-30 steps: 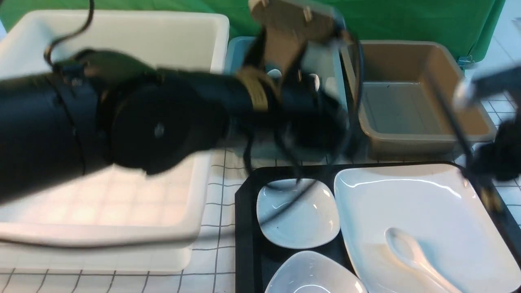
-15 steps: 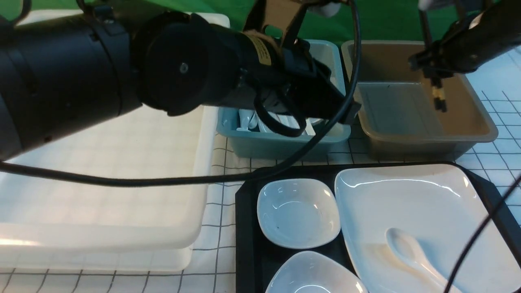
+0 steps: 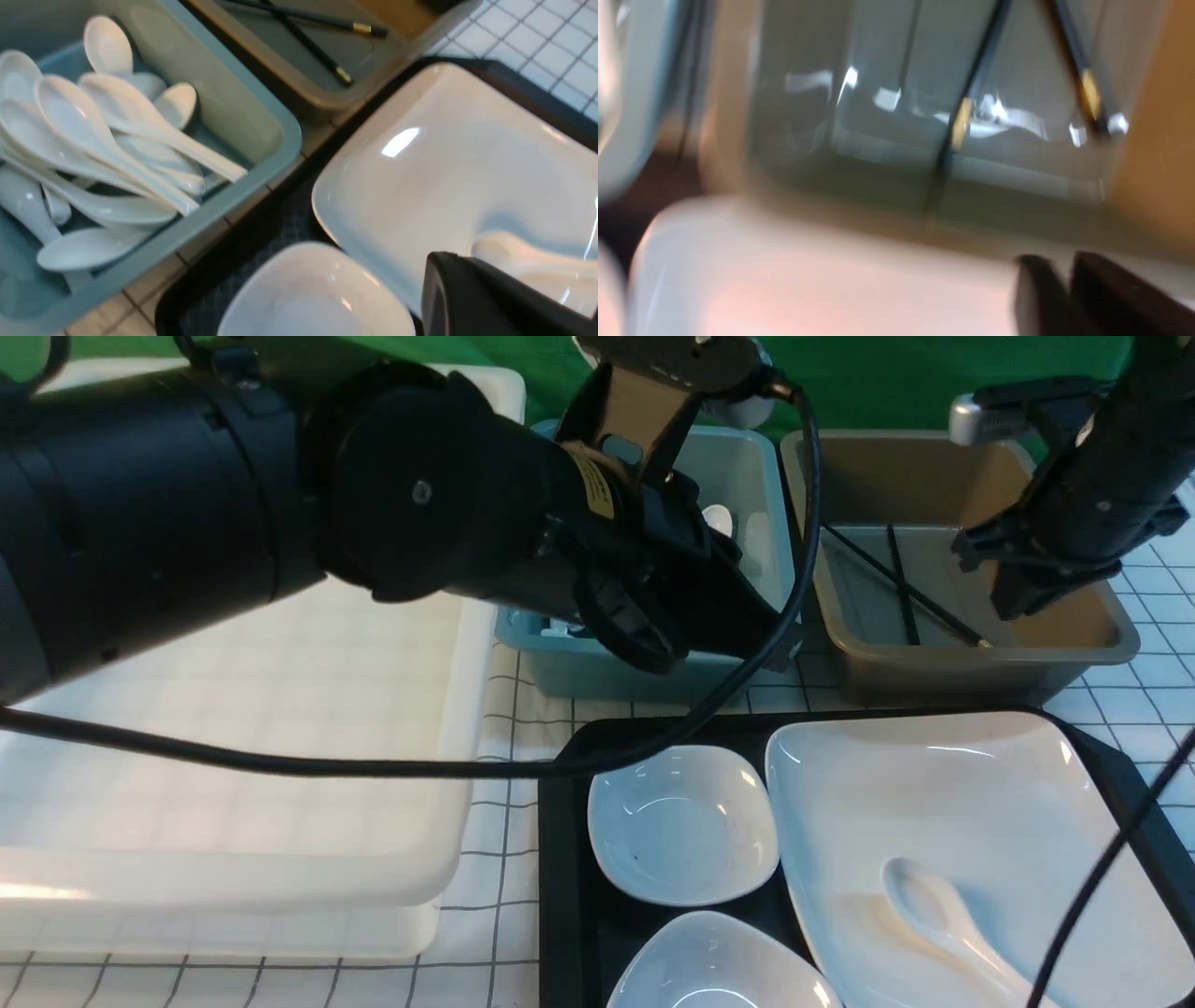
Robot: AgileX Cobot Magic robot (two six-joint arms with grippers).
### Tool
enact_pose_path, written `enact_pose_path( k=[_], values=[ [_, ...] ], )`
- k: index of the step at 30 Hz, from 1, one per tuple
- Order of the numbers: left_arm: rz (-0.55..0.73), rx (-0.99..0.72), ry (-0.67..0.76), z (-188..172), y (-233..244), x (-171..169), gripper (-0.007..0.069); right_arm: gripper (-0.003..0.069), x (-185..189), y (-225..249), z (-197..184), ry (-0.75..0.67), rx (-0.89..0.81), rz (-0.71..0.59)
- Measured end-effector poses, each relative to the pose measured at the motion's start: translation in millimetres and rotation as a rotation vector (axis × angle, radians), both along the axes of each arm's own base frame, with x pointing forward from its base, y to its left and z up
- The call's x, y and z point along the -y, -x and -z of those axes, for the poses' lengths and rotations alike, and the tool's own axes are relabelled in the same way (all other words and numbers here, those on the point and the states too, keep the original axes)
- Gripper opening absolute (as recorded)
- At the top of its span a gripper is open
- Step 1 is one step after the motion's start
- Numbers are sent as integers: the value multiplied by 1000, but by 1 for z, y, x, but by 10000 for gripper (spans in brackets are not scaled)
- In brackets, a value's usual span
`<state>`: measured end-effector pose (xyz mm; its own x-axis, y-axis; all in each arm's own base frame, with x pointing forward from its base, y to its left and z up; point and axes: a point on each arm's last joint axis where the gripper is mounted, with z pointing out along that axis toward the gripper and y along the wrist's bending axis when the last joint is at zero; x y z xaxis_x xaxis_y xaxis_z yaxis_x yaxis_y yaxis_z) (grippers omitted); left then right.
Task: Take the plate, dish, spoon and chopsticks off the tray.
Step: Use the right arm to put the chopsticks into the small storage box on the right, then use the right arm to grab a soup spoon from the plate
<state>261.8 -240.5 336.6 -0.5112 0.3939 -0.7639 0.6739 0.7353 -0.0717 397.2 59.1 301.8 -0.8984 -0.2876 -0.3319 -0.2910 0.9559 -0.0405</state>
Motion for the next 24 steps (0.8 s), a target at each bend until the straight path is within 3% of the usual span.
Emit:
enact_pose_path(
  k=[3,6,9,12,15,20,24],
  values=[
    [12,-58,-56,5,4,-3,-2,37,-6,37,-21,-6,5,-32],
    [63,-144,-150,13,12,-7,-2,95,-18,86,-27,-10,-10,-94],
    [154,-218,-208,18,22,-8,-2,218,-31,125,-10,-8,-19,-175],
    [306,-243,-222,25,37,0,-2,407,-46,162,33,6,-66,-275],
    [385,-229,-221,35,52,13,-2,505,-45,179,73,35,-141,-252],
    [429,-173,-197,43,67,29,-2,529,-37,181,104,70,-176,-170],
    [393,-145,-136,39,65,34,-2,531,-40,175,120,80,-207,-165]
  ],
)
